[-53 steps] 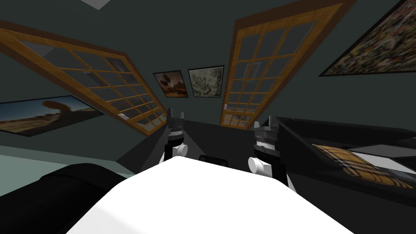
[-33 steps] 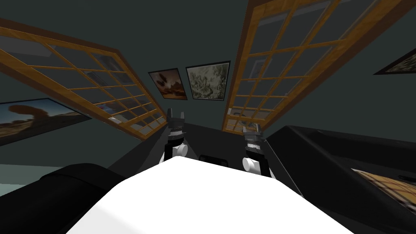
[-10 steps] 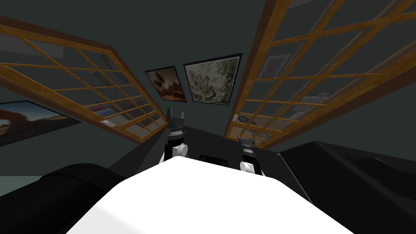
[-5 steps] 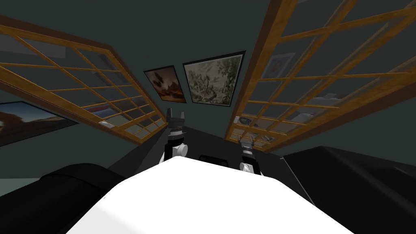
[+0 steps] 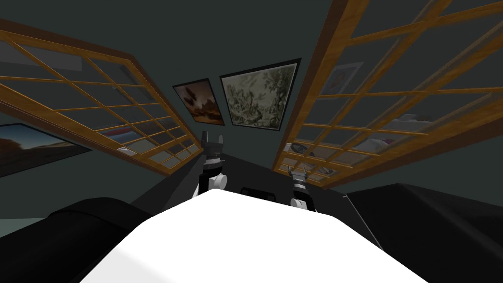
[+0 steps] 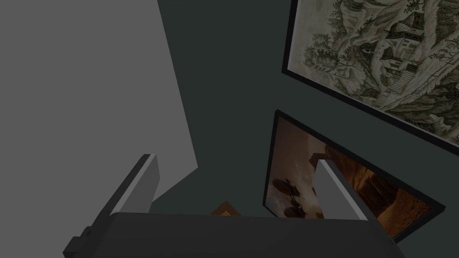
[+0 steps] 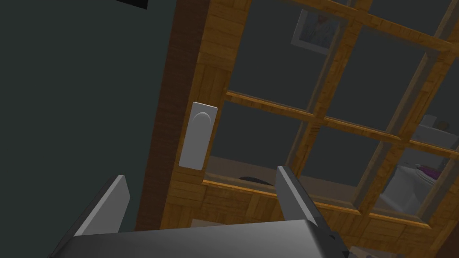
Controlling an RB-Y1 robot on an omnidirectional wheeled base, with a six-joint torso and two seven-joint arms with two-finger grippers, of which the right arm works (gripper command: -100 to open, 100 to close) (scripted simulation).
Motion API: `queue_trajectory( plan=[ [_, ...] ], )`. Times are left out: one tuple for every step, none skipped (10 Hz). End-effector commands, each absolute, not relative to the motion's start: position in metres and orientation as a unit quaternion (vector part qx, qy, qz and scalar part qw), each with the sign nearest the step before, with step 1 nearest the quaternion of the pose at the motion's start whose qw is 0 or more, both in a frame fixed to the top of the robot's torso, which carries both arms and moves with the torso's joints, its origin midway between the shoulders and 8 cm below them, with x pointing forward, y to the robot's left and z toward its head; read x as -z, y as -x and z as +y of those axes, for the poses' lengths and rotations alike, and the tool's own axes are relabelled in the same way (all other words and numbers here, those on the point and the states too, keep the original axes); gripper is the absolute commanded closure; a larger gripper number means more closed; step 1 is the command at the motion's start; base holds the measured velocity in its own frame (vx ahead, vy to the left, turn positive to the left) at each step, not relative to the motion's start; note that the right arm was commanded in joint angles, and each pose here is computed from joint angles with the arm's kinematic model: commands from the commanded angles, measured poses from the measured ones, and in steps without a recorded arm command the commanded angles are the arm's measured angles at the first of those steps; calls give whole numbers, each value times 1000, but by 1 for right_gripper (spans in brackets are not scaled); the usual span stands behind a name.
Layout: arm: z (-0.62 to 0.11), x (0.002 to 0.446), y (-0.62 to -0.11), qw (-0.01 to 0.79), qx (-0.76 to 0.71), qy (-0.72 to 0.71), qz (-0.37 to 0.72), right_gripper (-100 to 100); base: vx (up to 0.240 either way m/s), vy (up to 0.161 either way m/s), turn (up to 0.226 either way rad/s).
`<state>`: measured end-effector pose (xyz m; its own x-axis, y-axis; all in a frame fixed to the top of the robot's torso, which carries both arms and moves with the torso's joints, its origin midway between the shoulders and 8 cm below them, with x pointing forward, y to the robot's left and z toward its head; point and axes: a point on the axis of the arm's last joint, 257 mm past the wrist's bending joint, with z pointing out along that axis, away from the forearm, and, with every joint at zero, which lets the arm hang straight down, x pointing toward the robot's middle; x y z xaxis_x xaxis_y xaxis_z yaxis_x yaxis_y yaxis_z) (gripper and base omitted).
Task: Pull the door open
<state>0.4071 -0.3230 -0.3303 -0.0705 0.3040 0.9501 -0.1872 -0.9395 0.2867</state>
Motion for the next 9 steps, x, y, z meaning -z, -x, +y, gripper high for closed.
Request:
queue_trajectory(
  plan=[
    [-326, 337, -406, 157, -729, -666, 31, -100, 109, 13, 22],
    [-329, 342, -405, 151, -727, -669, 24, -100, 103, 6, 20],
    [-331, 346, -403, 145, -726, -672, 17, -100, 90, 3, 21],
    [-333, 350, -402, 139, -725, -675, 9, -100, 94, -18, 20],
    [-335, 354, -401, 134, -723, -677, 3, -100, 107, -7, 22],
    [-337, 358, -400, 129, -722, -680, -4, -100, 105, -10, 17],
    [-340, 361, -398, 125, -721, -682, -10, -100, 91, -7, 22],
    [-342, 365, -397, 120, -719, -684, -17, -100, 90, -9, 17],
    [-344, 368, -396, 116, -718, -686, -23, -100, 101, -11, 18]
  ],
)
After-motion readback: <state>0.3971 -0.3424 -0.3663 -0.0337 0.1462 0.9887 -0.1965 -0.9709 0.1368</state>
